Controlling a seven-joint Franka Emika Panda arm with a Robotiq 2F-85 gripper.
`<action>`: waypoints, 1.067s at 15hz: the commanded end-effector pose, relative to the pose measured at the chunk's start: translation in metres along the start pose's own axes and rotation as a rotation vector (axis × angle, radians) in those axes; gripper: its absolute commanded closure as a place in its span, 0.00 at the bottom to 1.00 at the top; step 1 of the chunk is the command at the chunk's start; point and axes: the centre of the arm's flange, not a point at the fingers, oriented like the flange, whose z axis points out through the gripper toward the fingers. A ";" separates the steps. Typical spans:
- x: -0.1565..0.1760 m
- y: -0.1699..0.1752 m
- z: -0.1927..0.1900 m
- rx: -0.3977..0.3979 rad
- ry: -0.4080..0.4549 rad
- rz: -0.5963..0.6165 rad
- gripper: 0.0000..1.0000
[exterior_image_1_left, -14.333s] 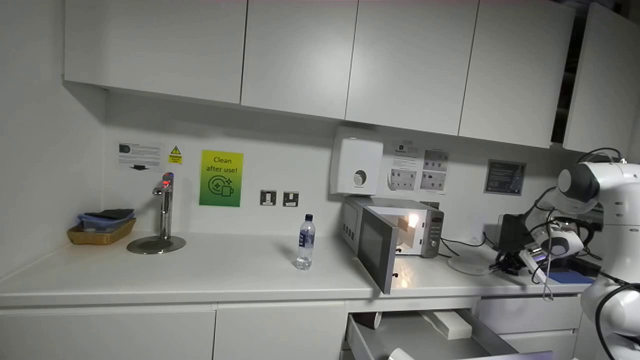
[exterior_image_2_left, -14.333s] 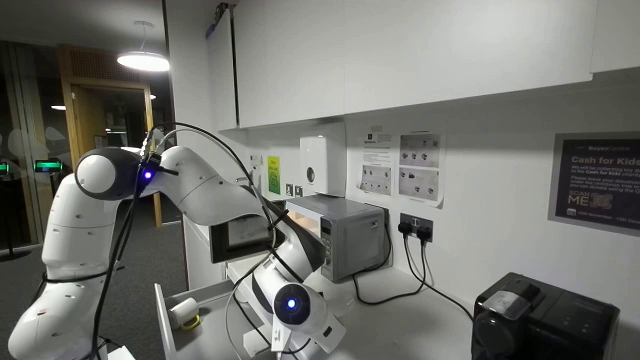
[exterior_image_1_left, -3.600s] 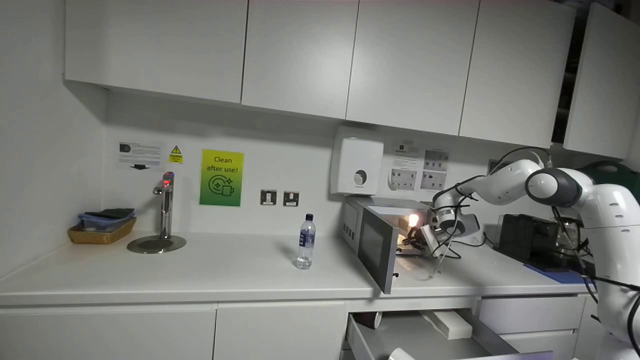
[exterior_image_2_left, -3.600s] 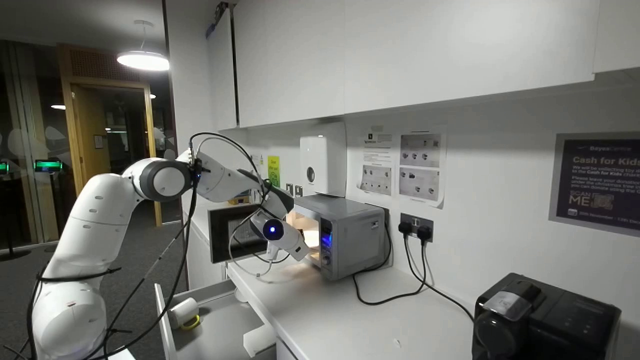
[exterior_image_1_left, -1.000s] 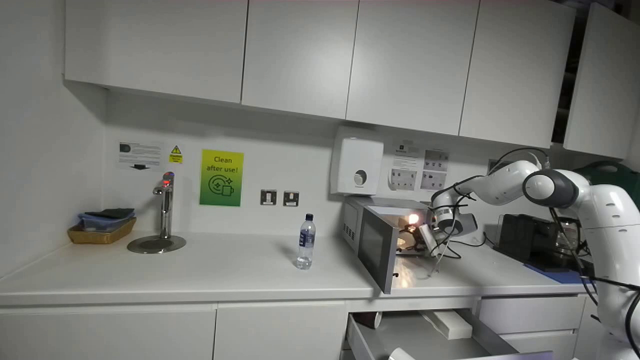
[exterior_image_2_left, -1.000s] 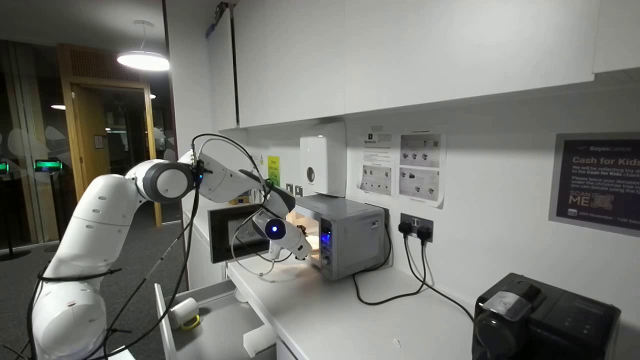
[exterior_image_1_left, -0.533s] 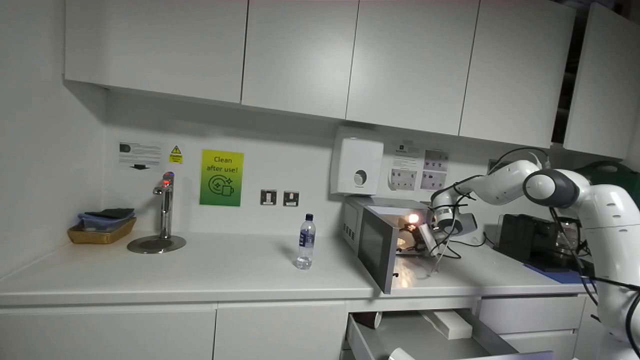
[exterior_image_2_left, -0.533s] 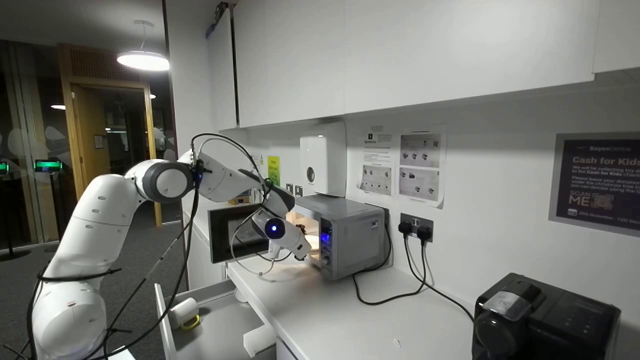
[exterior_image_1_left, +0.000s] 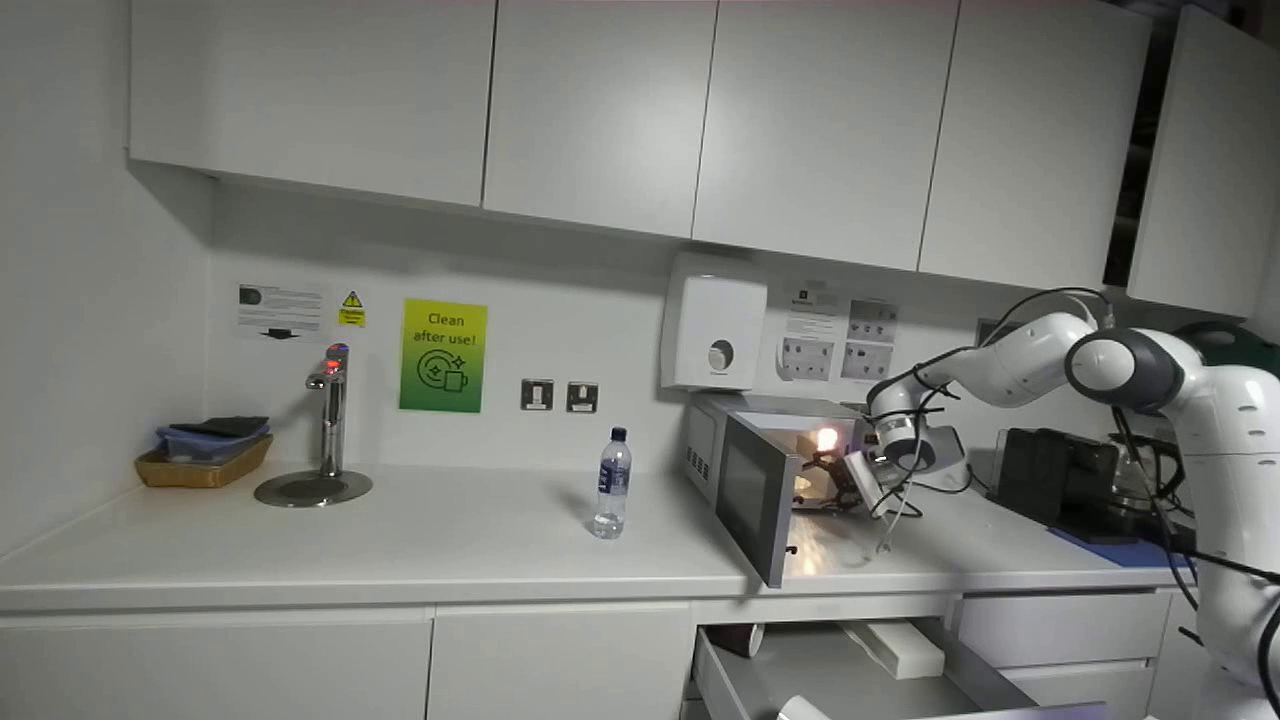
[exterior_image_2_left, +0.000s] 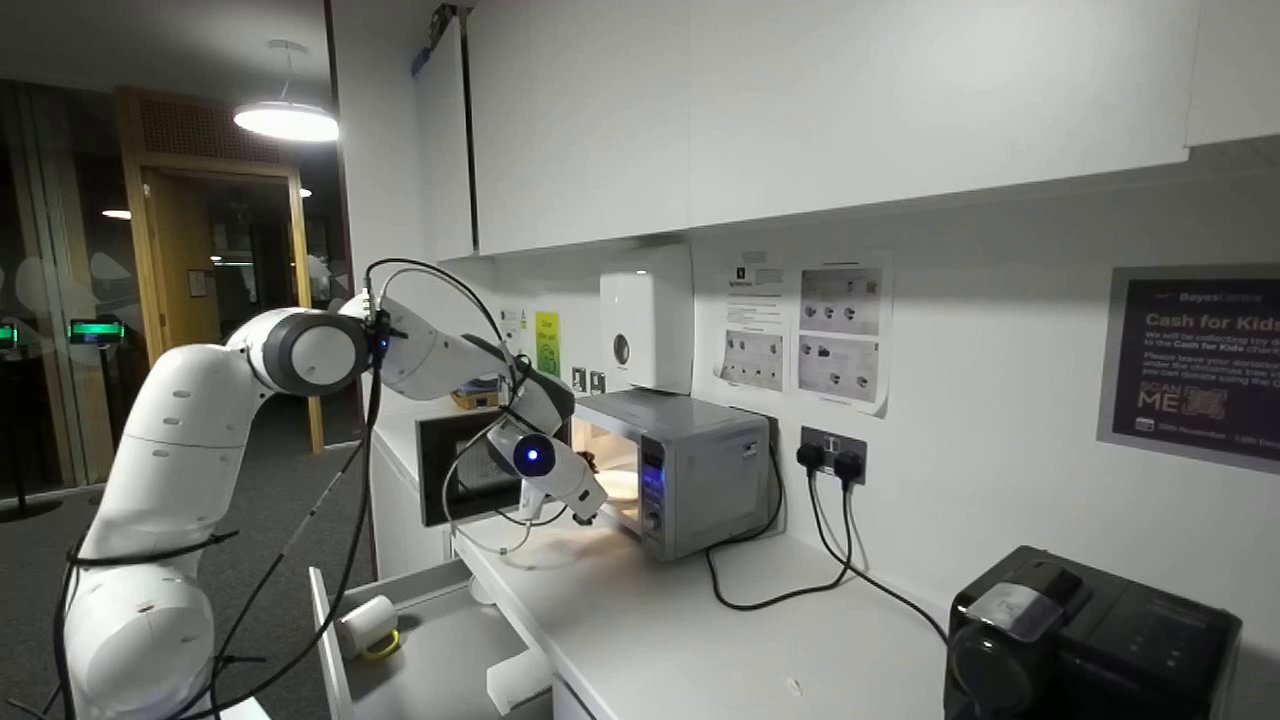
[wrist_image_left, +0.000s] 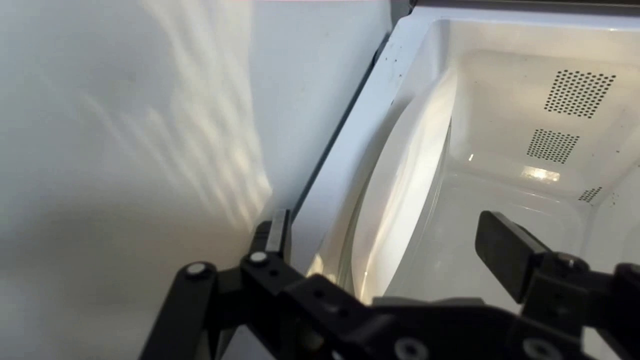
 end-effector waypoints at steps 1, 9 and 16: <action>-0.020 -0.001 -0.051 -0.044 0.007 -0.048 0.00; -0.023 0.024 -0.111 -0.251 -0.101 -0.320 0.01; -0.018 0.002 -0.125 -0.273 -0.183 -0.566 0.50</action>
